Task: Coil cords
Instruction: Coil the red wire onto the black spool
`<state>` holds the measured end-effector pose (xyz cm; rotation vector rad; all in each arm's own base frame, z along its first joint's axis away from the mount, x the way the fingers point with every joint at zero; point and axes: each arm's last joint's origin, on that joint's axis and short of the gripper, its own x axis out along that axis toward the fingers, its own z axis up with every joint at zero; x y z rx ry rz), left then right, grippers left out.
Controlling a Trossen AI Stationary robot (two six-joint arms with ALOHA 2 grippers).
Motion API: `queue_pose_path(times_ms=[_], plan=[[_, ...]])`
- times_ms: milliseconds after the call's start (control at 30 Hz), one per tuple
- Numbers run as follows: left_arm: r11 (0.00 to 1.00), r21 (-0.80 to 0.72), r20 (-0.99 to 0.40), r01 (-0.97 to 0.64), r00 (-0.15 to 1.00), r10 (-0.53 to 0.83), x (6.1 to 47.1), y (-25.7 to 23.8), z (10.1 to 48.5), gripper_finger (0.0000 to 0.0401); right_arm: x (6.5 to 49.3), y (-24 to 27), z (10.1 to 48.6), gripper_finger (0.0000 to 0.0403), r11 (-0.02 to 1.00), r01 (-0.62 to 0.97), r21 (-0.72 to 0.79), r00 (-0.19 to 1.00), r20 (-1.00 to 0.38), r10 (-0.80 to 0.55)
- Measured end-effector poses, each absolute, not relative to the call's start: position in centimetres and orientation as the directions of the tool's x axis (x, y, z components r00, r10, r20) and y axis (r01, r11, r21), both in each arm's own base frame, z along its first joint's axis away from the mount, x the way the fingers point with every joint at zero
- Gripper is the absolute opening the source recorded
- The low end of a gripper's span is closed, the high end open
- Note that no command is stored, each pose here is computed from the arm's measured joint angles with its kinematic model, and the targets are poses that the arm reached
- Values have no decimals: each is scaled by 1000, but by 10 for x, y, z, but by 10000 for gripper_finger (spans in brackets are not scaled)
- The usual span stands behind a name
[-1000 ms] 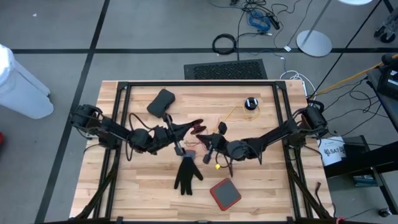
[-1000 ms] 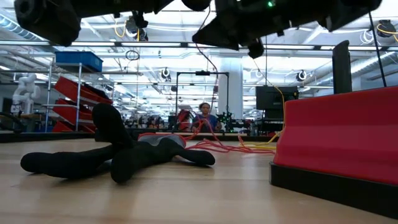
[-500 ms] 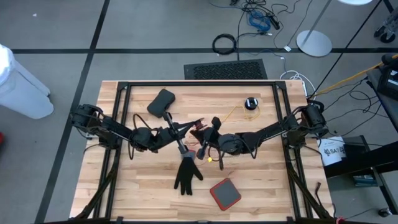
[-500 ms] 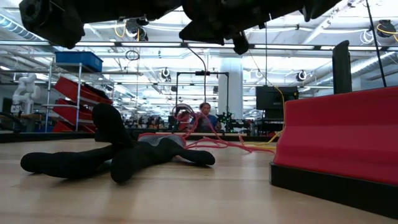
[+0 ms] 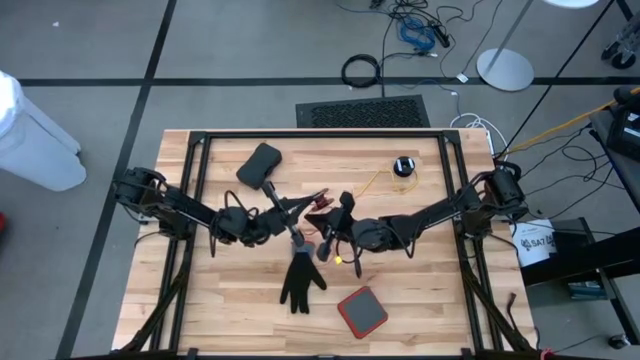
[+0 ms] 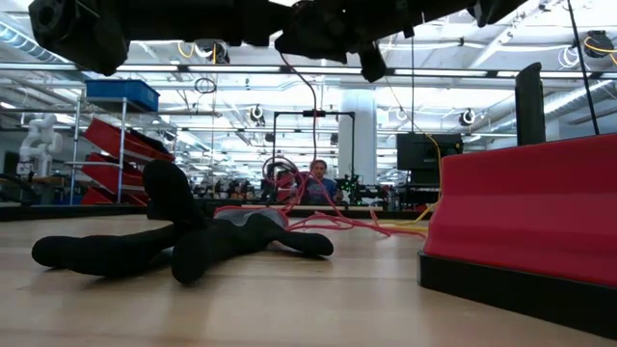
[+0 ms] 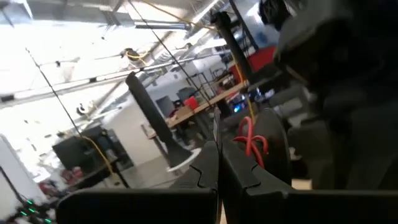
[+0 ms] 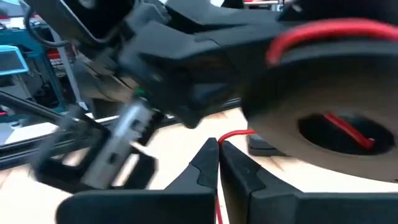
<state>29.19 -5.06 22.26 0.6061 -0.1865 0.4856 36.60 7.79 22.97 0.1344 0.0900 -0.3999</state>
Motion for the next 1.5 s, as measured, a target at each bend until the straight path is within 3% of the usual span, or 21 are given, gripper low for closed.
queue_pose_path(times_ms=[433, 833, 1100, 1500], plan=[[500, 756, 218, -423, 882, 418, 292, -53, 212, 0, 365, 81, 228, 0, 919, 373, 127, 925, -132, -358], [359, 877, 136, -319, 882, 451, 289, -68, 203, 0, 346, 79, 236, 0, 918, 391, 63, 889, -285, -359], [388, 866, 128, -315, 890, 437, 285, -79, 203, 0, 319, 73, 256, 0, 927, 370, -65, 851, -377, -366], [663, 671, 155, -333, 937, 314, 281, -93, 209, 0, 306, 64, 259, 1, 917, 308, -253, 803, -449, -393]])
